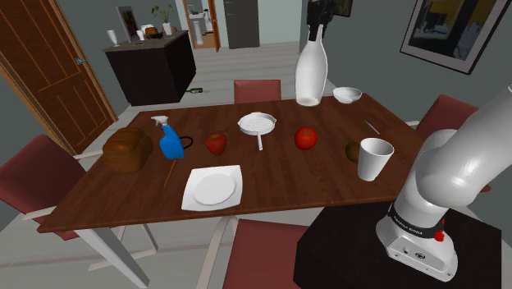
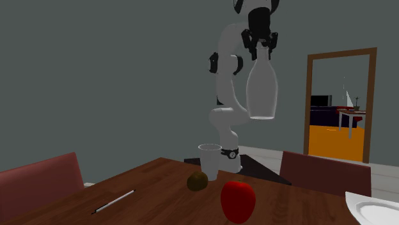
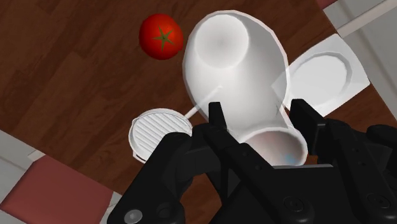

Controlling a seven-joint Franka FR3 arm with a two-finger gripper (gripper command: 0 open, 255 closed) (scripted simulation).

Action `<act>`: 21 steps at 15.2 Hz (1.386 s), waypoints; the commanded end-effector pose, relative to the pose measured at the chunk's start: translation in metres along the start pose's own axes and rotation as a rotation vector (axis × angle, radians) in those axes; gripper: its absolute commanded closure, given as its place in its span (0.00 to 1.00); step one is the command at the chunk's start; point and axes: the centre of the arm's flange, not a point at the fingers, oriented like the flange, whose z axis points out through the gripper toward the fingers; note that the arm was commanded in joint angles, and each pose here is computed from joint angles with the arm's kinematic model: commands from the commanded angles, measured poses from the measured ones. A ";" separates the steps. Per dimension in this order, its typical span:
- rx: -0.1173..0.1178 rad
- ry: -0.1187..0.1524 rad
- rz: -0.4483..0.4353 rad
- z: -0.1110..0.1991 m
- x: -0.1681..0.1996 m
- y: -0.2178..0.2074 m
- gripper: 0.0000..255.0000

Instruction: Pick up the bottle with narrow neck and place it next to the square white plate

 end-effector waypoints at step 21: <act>0.000 0.001 0.001 0.030 0.068 -0.234 1.00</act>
